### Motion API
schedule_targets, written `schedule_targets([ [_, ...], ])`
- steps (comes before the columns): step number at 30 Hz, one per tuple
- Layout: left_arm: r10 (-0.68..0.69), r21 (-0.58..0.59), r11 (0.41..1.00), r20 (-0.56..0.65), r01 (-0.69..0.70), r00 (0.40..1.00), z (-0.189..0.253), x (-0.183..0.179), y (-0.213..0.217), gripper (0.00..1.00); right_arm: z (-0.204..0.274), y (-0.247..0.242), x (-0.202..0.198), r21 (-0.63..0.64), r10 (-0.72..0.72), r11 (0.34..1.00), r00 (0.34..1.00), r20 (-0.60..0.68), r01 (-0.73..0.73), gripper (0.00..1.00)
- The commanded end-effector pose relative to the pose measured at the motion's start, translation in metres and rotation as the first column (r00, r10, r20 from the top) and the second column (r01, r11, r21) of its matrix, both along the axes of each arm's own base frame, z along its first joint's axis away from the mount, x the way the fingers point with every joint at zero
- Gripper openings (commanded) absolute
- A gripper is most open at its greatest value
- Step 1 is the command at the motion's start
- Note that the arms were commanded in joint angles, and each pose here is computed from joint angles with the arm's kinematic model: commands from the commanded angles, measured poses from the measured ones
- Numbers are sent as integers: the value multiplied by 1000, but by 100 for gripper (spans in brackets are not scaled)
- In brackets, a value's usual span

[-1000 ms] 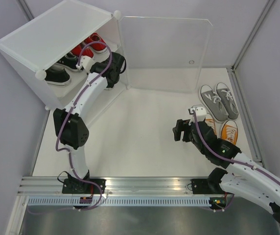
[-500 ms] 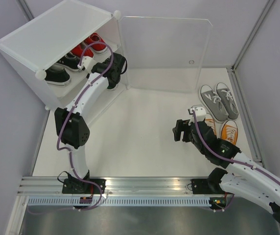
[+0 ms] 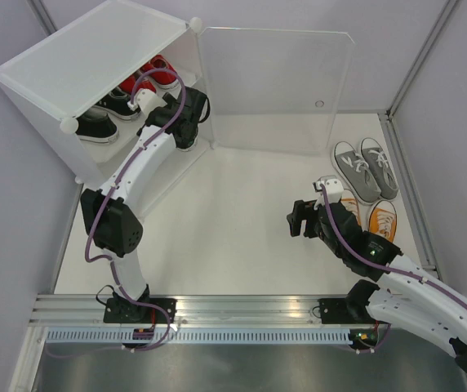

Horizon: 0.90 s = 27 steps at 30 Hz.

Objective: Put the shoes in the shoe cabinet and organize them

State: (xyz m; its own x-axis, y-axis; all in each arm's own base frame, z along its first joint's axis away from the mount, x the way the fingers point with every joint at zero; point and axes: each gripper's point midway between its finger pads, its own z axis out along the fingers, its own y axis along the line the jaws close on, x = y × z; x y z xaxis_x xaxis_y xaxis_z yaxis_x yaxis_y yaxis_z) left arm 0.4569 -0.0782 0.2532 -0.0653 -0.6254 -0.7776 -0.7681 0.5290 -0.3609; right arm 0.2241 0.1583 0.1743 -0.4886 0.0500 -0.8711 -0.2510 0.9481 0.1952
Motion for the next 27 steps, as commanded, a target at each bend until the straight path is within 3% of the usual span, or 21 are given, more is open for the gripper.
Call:
schedule_targets([
  [1, -123, 30, 992, -19, 123, 992, 14, -11, -19, 100, 8, 4, 2, 31, 4, 1000, 1000, 30, -5, 82],
  [7, -249, 28, 967, -84, 252, 965, -10, -14, -48, 100, 9, 6, 2, 36, 15, 999, 999, 30, -16, 82],
  [13, -288, 55, 954, -96, 294, 953, -26, 1, -56, 100, 8, 6, 0, 41, 17, 999, 999, 31, -19, 82],
  [27, -207, 85, 972, -115, 217, 972, -56, 19, -47, 95, 8, 7, 1, 41, 20, 999, 999, 27, -21, 82],
])
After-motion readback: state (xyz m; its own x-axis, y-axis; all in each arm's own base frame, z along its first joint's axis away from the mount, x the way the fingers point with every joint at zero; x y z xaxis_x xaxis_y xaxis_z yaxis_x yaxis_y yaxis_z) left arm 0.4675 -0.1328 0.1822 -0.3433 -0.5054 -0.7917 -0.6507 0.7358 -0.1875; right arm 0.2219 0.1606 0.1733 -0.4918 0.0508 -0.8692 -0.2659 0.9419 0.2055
